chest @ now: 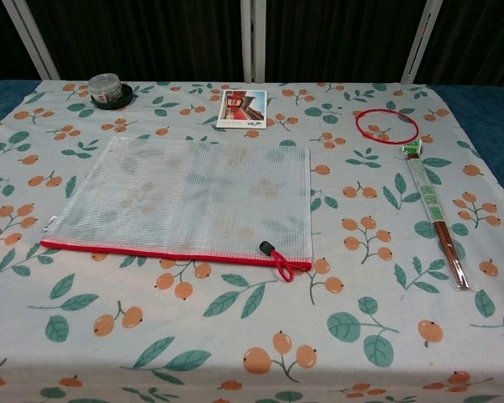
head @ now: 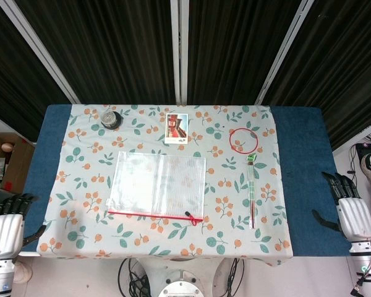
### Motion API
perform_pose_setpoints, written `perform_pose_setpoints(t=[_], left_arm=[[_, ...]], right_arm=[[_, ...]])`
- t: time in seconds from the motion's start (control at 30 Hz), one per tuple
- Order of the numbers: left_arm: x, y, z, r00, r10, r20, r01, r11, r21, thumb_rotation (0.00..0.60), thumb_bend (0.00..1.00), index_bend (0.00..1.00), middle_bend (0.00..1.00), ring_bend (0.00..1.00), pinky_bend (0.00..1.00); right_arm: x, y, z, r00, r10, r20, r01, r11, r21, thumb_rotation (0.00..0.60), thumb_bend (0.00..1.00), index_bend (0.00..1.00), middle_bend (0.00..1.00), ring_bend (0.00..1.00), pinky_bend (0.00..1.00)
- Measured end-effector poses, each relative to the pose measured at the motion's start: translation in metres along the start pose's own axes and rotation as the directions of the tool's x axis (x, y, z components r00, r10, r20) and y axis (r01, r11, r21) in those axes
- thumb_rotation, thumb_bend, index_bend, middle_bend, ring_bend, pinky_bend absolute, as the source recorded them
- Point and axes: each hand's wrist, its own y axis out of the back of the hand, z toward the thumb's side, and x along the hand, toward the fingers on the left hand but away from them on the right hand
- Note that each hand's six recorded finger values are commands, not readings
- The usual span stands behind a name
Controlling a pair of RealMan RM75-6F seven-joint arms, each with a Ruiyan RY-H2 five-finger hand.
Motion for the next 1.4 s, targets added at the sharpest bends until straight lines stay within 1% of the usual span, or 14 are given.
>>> perform_pose_setpoints(t=[0.2, 0.3, 0.4, 0.5, 0.6, 0.7, 0.73, 0.8, 0.83, 0.93, 1.03, 1.13, 1.3, 1.4], left_arm=[[0.008, -0.004, -0.002, 1.000, -0.028, -0.008, 0.028, 1.000, 0.012, 0.600, 0.14, 0.26, 0.22, 0.17, 0.19], [0.013, -0.005, 0.006, 0.999, -0.036, 0.020, 0.035, 0.999, 0.005, 0.600, 0.13, 0.28, 0.22, 0.17, 0.19], [0.021, -0.005, 0.026, 0.995, -0.037, 0.094, 0.038, 0.999, -0.002, 0.600, 0.13, 0.33, 0.25, 0.22, 0.19], [0.031, -0.006, 0.058, 0.976, -0.053, 0.210, 0.059, 0.998, -0.021, 0.600, 0.15, 0.35, 0.25, 0.22, 0.19], [0.042, -0.006, 0.101, 0.932, -0.070, 0.356, 0.092, 0.995, -0.044, 0.600, 0.18, 0.35, 0.25, 0.22, 0.19], [0.051, -0.007, 0.149, 0.864, -0.084, 0.497, 0.123, 0.991, -0.045, 0.600, 0.19, 0.35, 0.25, 0.22, 0.19], [0.053, -0.008, 0.168, 0.834, -0.091, 0.544, 0.132, 0.991, -0.037, 0.600, 0.20, 0.36, 0.25, 0.22, 0.19], [0.054, -0.011, 0.195, 0.790, -0.103, 0.605, 0.145, 0.989, -0.020, 0.600, 0.20, 0.37, 0.25, 0.21, 0.19], [0.055, -0.013, 0.212, 0.760, -0.114, 0.639, 0.154, 0.988, -0.007, 0.600, 0.21, 0.38, 0.25, 0.21, 0.19], [0.054, -0.023, 0.253, 0.691, -0.141, 0.709, 0.175, 0.984, 0.025, 0.600, 0.23, 0.38, 0.24, 0.20, 0.19], [0.053, -0.036, 0.290, 0.639, -0.164, 0.751, 0.182, 0.981, 0.060, 0.600, 0.24, 0.38, 0.24, 0.19, 0.19], [0.053, -0.053, 0.319, 0.607, -0.202, 0.769, 0.192, 0.976, 0.105, 0.600, 0.25, 0.38, 0.23, 0.19, 0.19], [0.055, -0.075, 0.354, 0.577, -0.258, 0.775, 0.215, 0.963, 0.160, 0.600, 0.26, 0.39, 0.23, 0.18, 0.19], [0.053, -0.085, 0.373, 0.560, -0.276, 0.781, 0.203, 0.960, 0.194, 0.600, 0.26, 0.40, 0.23, 0.18, 0.19]], right_arm=[[-0.007, -0.006, 0.003, 1.000, 0.023, 0.000, -0.023, 1.000, 0.001, 0.600, 0.18, 0.01, 0.11, 0.00, 0.00], [-0.012, -0.006, 0.006, 1.000, 0.026, -0.013, -0.026, 1.000, -0.004, 0.600, 0.18, 0.01, 0.11, 0.00, 0.00], [-0.017, -0.006, 0.012, 0.999, 0.030, -0.038, -0.030, 1.000, -0.001, 0.600, 0.18, 0.01, 0.11, 0.00, 0.00], [-0.023, -0.004, 0.021, 0.996, 0.033, -0.077, -0.032, 0.999, 0.015, 0.600, 0.18, 0.01, 0.11, 0.00, 0.00], [-0.031, -0.001, 0.034, 0.991, 0.038, -0.125, -0.034, 0.999, 0.032, 0.600, 0.18, 0.01, 0.11, 0.00, 0.00], [-0.036, 0.003, 0.047, 0.985, 0.041, -0.169, -0.034, 0.998, 0.044, 0.600, 0.18, 0.01, 0.11, 0.00, 0.00], [-0.037, 0.004, 0.050, 0.983, 0.042, -0.179, -0.034, 0.998, 0.047, 0.600, 0.18, 0.01, 0.11, 0.00, 0.00], [-0.039, 0.006, 0.055, 0.979, 0.046, -0.197, -0.036, 0.998, 0.054, 0.600, 0.18, 0.01, 0.11, 0.00, 0.00], [-0.040, 0.006, 0.056, 0.978, 0.048, -0.202, -0.038, 0.998, 0.055, 0.600, 0.18, 0.01, 0.11, 0.00, 0.00], [-0.039, 0.005, 0.057, 0.977, 0.055, -0.204, -0.046, 0.998, 0.051, 0.600, 0.18, 0.01, 0.11, 0.00, 0.00], [-0.037, 0.002, 0.054, 0.978, 0.066, -0.200, -0.058, 0.997, 0.046, 0.600, 0.18, 0.01, 0.11, 0.00, 0.00], [-0.035, 0.000, 0.050, 0.979, 0.069, -0.190, -0.063, 0.997, 0.037, 0.600, 0.18, 0.01, 0.11, 0.00, 0.00], [-0.029, -0.003, 0.041, 0.982, 0.075, -0.171, -0.070, 0.997, 0.032, 0.600, 0.18, 0.01, 0.11, 0.00, 0.00], [-0.028, -0.004, 0.040, 0.983, 0.075, -0.168, -0.072, 0.997, 0.026, 0.600, 0.18, 0.01, 0.11, 0.00, 0.00]])
